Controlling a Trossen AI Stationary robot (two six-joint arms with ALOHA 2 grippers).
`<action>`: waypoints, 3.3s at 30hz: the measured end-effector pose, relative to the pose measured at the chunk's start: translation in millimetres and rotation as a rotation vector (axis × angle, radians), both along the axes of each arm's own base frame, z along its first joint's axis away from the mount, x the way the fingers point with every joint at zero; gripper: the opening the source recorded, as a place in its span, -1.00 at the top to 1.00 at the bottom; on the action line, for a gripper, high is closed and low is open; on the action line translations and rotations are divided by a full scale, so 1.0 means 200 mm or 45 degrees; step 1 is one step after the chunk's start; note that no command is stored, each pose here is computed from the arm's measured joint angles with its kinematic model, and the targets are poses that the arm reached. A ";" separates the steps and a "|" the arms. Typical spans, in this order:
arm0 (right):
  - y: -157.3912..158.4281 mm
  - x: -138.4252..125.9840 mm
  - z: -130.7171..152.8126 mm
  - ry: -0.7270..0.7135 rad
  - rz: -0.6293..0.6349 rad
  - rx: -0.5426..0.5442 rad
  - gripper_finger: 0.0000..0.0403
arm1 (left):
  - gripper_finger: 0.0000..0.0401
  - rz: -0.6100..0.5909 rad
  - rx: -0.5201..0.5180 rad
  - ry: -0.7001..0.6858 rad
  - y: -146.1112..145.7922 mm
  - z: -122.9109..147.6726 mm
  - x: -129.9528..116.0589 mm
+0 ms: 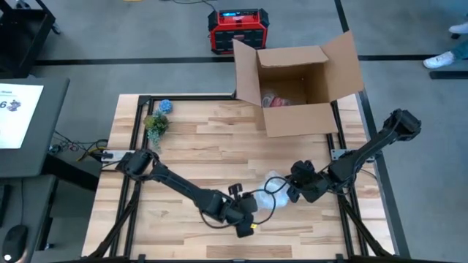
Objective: Wrap mug
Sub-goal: Wrap the white patterned mug in the bubble wrap
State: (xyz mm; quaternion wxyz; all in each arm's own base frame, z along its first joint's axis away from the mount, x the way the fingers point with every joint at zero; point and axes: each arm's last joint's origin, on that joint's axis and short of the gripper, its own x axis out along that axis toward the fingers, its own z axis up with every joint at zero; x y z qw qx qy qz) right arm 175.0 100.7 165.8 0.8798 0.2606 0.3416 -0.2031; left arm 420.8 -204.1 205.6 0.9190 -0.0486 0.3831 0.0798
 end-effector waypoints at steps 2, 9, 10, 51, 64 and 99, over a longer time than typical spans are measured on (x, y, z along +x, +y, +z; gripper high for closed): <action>0.01 0.01 0.00 -0.012 0.019 -0.003 0.47 | 0.85 -0.054 0.006 -0.084 -0.02 0.02 0.02; 0.07 0.02 0.03 -0.122 0.155 -0.036 0.47 | 0.85 -0.058 0.050 -0.240 0.07 -0.02 0.15; 0.07 0.02 0.03 -0.133 0.173 -0.049 0.47 | 0.85 -0.061 0.062 -0.236 0.08 -0.02 0.16; 0.21 0.04 0.06 -0.342 0.347 -0.354 0.47 | 0.85 -0.130 0.140 -0.217 0.11 -0.06 0.20; 0.24 0.04 -0.03 -0.267 0.345 -0.375 0.47 | 0.84 -0.194 0.305 -0.118 0.15 0.25 0.22; 0.24 0.02 -0.05 -0.268 0.275 -0.393 0.47 | 1.00 -0.643 0.326 0.001 0.11 0.06 0.20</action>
